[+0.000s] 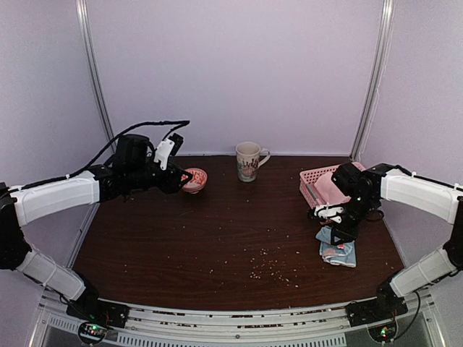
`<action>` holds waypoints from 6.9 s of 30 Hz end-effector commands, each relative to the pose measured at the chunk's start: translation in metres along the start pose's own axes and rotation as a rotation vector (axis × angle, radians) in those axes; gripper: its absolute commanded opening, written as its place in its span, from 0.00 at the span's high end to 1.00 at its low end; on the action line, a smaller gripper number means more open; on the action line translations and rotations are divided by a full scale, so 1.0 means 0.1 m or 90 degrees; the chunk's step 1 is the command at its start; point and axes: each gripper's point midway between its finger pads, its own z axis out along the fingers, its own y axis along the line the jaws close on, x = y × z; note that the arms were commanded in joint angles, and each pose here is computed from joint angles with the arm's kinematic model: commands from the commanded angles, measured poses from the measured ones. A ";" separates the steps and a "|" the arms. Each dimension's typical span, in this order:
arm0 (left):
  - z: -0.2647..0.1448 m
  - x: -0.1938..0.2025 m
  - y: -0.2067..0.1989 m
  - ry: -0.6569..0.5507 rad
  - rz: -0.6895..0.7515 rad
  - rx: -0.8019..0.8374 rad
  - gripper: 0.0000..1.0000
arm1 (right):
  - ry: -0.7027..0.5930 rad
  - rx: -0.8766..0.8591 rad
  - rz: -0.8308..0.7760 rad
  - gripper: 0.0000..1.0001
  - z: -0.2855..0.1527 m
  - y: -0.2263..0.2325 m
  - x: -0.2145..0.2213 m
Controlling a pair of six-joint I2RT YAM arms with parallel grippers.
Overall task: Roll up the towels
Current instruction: Pick up the towel from the center of the board, then place the towel at the center of the board, then pick up the towel from the center of the board, then flatten out the towel at the center of the board.
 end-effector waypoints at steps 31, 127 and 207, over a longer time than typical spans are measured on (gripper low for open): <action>-1.01 -0.67 0.37 -0.225 -0.022 -0.177 0.43 | -0.459 -0.048 -0.306 1.00 -2.20 0.87 -2.71; -0.92 0.03 0.26 0.116 0.052 -0.245 1.00 | -0.415 -0.183 0.302 0.66 -1.09 -0.69 -1.49; 0.55 0.82 1.07 0.136 -0.221 -0.155 1.00 | -0.178 0.185 -0.116 1.00 0.09 -0.19 -1.52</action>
